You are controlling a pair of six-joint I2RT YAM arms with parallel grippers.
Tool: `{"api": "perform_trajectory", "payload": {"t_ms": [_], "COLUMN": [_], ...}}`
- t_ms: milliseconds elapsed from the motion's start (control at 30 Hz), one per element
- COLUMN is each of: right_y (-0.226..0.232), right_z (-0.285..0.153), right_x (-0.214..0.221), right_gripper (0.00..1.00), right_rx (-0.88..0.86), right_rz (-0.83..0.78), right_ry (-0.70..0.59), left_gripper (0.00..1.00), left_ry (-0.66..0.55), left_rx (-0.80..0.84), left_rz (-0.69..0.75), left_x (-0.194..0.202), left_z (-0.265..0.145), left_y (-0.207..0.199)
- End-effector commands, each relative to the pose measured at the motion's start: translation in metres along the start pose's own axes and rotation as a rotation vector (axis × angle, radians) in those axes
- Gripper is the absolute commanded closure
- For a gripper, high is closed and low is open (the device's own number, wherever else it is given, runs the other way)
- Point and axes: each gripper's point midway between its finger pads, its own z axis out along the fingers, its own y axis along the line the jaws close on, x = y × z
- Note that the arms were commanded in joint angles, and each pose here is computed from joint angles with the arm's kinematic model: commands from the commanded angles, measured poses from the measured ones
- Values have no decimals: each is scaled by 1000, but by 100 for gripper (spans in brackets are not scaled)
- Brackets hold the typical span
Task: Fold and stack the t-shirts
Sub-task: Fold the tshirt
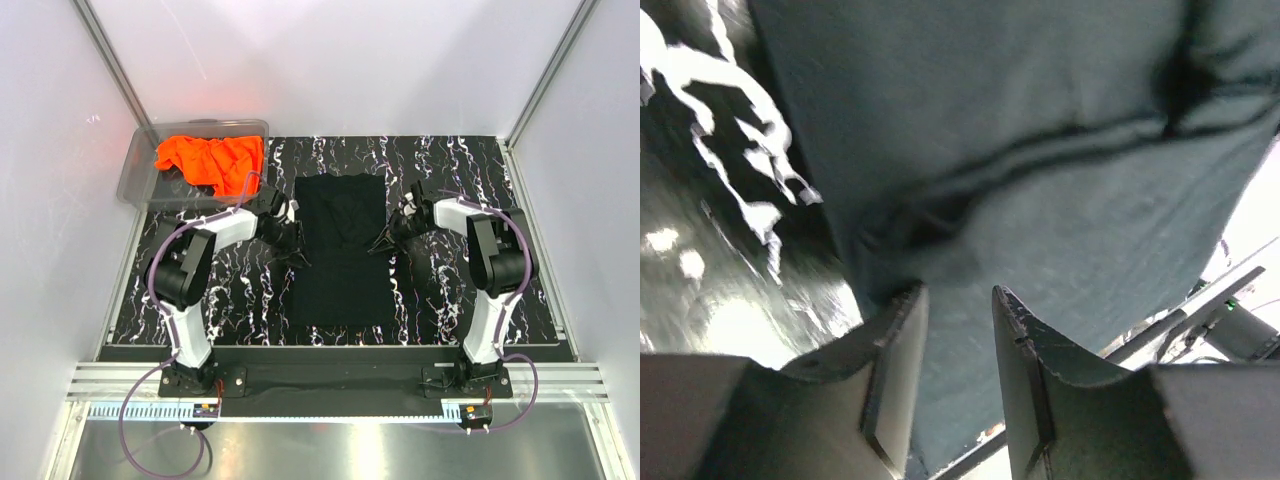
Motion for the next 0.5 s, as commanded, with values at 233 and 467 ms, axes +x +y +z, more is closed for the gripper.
{"api": "perform_trajectory", "payload": {"t_ms": [233,467], "right_y": [-40,-57], "right_z": [-17,-54], "right_x": [-56,-62], "right_gripper": [87,81], "right_rx": [-37,62], "right_rz": [123,101], "right_ry": [-51,-102], "left_gripper": [62,57], "left_ry": [40,-25], "left_rx": [71,92], "left_rz": [22,61], "left_x": [-24,-25], "left_z": [9,-28], "left_y": [7,-15]}}
